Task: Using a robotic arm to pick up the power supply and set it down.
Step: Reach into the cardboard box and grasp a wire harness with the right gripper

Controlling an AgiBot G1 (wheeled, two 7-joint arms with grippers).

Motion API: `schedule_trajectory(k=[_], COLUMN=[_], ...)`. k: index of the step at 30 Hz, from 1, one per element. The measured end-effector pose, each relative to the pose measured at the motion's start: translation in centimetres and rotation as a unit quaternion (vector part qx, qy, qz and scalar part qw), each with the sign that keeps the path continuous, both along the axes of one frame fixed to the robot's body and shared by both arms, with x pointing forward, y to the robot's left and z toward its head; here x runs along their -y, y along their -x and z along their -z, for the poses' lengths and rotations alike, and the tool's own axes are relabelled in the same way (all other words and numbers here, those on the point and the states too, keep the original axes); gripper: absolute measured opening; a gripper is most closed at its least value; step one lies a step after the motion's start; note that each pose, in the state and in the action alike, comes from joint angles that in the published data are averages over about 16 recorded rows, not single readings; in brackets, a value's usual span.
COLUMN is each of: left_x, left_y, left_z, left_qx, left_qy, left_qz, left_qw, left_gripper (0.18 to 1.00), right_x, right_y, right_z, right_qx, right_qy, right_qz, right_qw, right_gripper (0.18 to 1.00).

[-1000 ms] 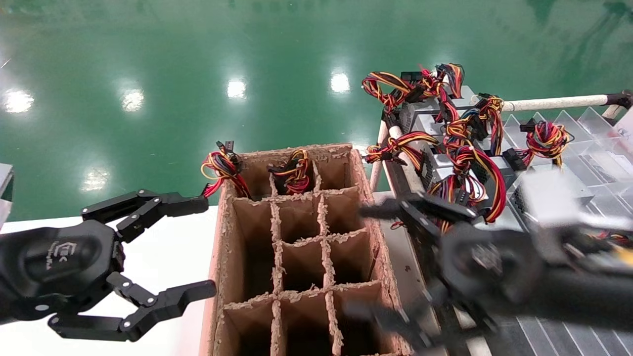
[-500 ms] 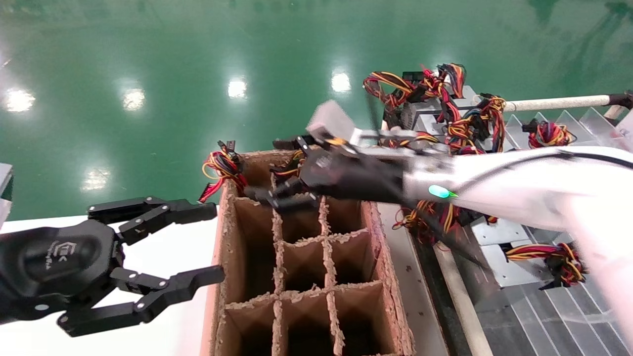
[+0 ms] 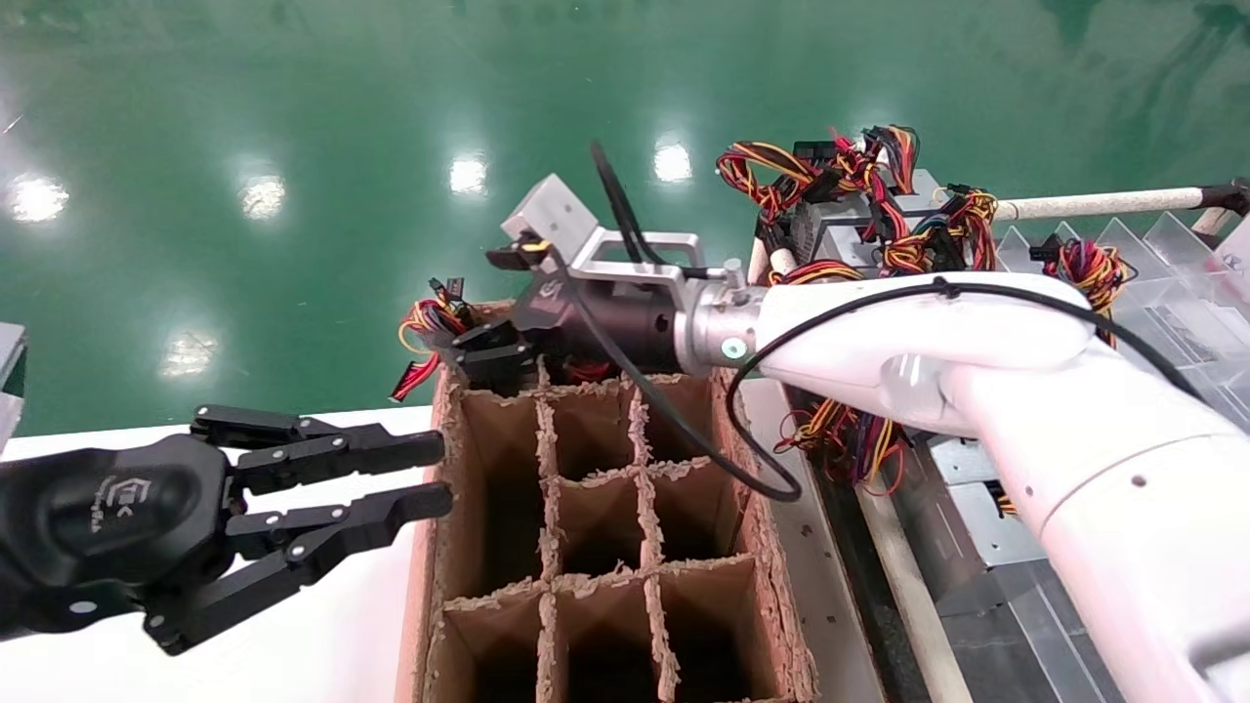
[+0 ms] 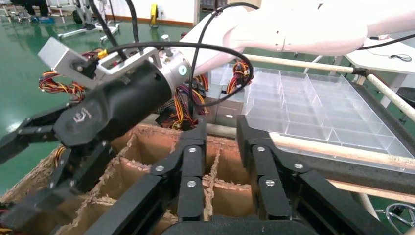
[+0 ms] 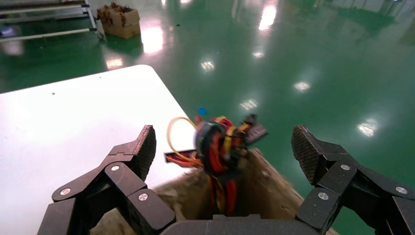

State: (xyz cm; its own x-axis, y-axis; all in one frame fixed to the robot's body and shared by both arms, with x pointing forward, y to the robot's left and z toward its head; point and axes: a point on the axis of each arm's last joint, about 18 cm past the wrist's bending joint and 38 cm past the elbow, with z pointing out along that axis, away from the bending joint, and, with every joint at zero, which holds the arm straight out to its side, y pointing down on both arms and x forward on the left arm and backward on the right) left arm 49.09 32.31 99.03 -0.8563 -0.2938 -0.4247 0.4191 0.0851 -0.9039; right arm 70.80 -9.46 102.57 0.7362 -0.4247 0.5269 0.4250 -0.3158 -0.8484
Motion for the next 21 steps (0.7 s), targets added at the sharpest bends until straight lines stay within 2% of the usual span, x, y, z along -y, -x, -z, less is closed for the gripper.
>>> schedule_trajectory(k=[4, 10, 16, 21], left_x=[0.0, 0.0, 0.0, 0.0], left_y=[0.0, 0.0, 0.0, 0.0], left_z=[0.0, 0.0, 0.0, 0.0], left_qx=[0.0, 0.0, 0.0, 0.0], left_qy=[0.0, 0.0, 0.0, 0.0], left_qz=[0.0, 0.0, 0.0, 0.0], left_qw=[1.0, 1.0, 1.0, 1.0], left_gripper=[0.352, 0.265, 0.216, 0.199], right_x=[-1.3, -3.1, -4.2, -4.8], right_y=[0.2, 0.3, 0.2, 0.0], right_z=[0.5, 1.2, 1.5, 1.8], right_qx=[-0.006, -0.009, -0.001, 0.01], right_qy=[0.001, 0.004, 0.005, 0.006], right_qz=[0.0, 0.007, 0.023, 0.036], right_qw=[1.0, 1.0, 1.0, 0.999], right_gripper=[0.998, 0.982, 0.939, 0.868])
